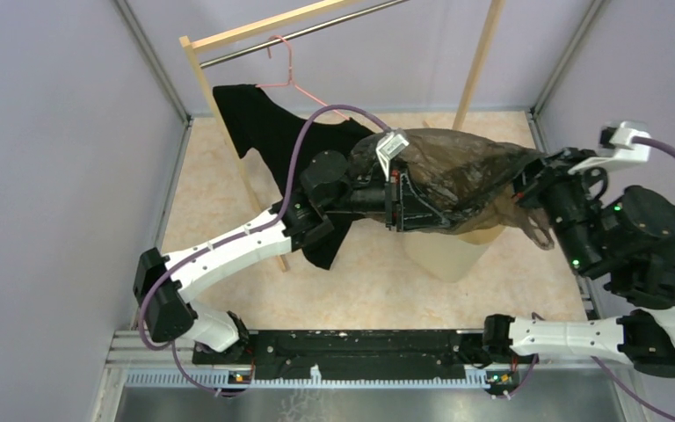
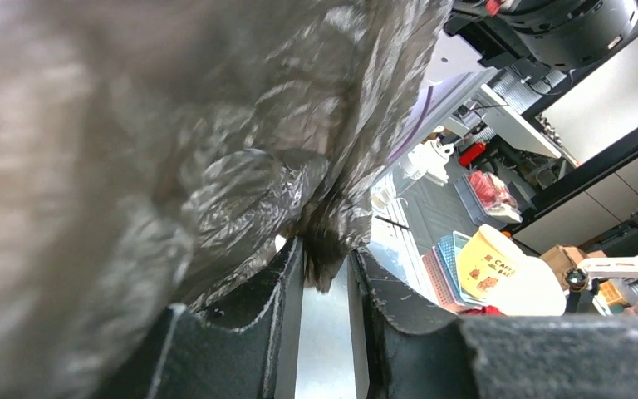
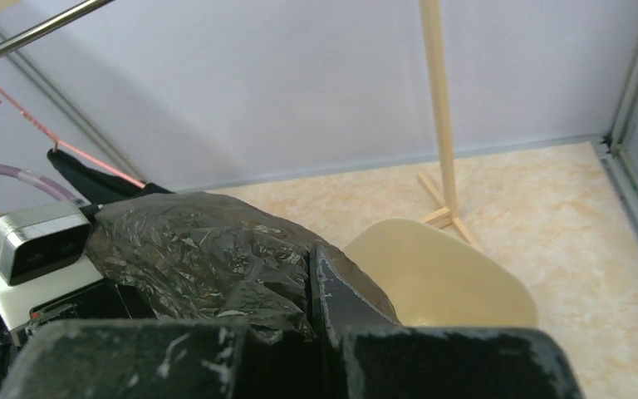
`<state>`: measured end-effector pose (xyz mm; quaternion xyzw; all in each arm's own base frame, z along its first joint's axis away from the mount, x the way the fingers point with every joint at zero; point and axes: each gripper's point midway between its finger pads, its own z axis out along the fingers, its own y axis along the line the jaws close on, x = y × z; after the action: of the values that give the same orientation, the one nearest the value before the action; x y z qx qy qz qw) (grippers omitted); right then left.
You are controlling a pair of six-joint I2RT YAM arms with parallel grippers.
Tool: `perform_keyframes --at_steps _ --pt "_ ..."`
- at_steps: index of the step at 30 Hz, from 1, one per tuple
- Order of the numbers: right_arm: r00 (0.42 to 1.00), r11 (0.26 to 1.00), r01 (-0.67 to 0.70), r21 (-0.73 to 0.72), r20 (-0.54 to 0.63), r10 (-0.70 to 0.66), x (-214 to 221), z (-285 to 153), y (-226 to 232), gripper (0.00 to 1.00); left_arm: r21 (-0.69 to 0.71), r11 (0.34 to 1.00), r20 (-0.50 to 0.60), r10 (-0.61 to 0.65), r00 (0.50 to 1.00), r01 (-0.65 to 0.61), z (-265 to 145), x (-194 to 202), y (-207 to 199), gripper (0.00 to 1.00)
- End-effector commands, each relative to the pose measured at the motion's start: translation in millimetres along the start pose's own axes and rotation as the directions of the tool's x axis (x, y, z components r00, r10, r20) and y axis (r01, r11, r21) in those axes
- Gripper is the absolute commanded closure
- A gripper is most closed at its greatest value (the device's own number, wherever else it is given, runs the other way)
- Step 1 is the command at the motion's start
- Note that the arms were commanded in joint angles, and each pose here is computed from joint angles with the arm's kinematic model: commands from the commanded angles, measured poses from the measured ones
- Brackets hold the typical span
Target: Put the trash bags into the trash bin
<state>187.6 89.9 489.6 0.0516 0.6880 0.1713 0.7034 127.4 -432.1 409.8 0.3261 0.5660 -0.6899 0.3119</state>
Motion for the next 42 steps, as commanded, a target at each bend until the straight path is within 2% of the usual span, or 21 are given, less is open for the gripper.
perform_keyframes --at_steps 1,5,7,8,12,17,20,27,35,38,42 --pt "0.999 0.999 0.0 0.054 0.048 -0.003 -27 -14 -37 1.0 0.049 0.998 0.039 0.024 0.999 -0.026 16 -17 -8 0.67" --pt "0.998 0.998 -0.023 0.054 0.061 0.019 -25 -23 -55 1.0 0.034 0.999 0.031 0.005 1.0 -0.006 21 -12 1 0.59" --pt "0.998 1.0 -0.02 0.017 0.061 0.019 -19 -24 -54 1.0 0.007 1.0 0.028 -0.004 1.0 0.004 22 -11 7 0.5" --pt "0.998 1.0 -0.008 0.002 0.06 0.008 -17 -25 -53 1.0 -0.008 1.0 0.03 -0.002 1.0 0.002 22 -11 10 0.42" --pt "0.998 0.999 0.046 0.021 0.05 -0.047 -12 -27 -64 1.0 -0.082 0.997 0.026 0.003 1.0 -0.001 20 -13 20 0.27" --pt "0.994 0.996 0.082 -0.017 0.067 -0.081 -18 -31 -67 1.0 -0.134 0.991 0.055 0.032 0.998 -0.025 5 -21 12 0.09" --pt "0.988 0.99 0.139 0.002 0.069 -0.139 -20 -35 -78 1.0 -0.122 0.991 0.063 0.06 0.996 -0.052 -6 -28 -5 0.02" --pt "0.985 0.986 0.164 -0.024 0.063 -0.163 -15 -41 -91 1.0 -0.115 0.981 0.059 0.164 0.985 -0.156 -31 -48 -48 0.01" --pt "0.986 0.985 0.162 -0.066 0.058 -0.158 -18 -44 -96 1.0 -0.366 0.9 0.198 0.325 0.925 -0.238 -70 -106 -54 0.01" --pt "0.989 0.987 0.143 -0.078 0.059 -0.138 -20 -44 -96 1.0 -0.375 0.889 0.21 0.358 0.91 -0.263 -65 -116 -52 0.01" --pt "0.989 0.99 0.127 -0.065 0.079 -0.122 -32 -41 -96 1.0 -0.378 0.88 0.144 0.363 0.921 -0.288 -44 -112 -32 0.01"
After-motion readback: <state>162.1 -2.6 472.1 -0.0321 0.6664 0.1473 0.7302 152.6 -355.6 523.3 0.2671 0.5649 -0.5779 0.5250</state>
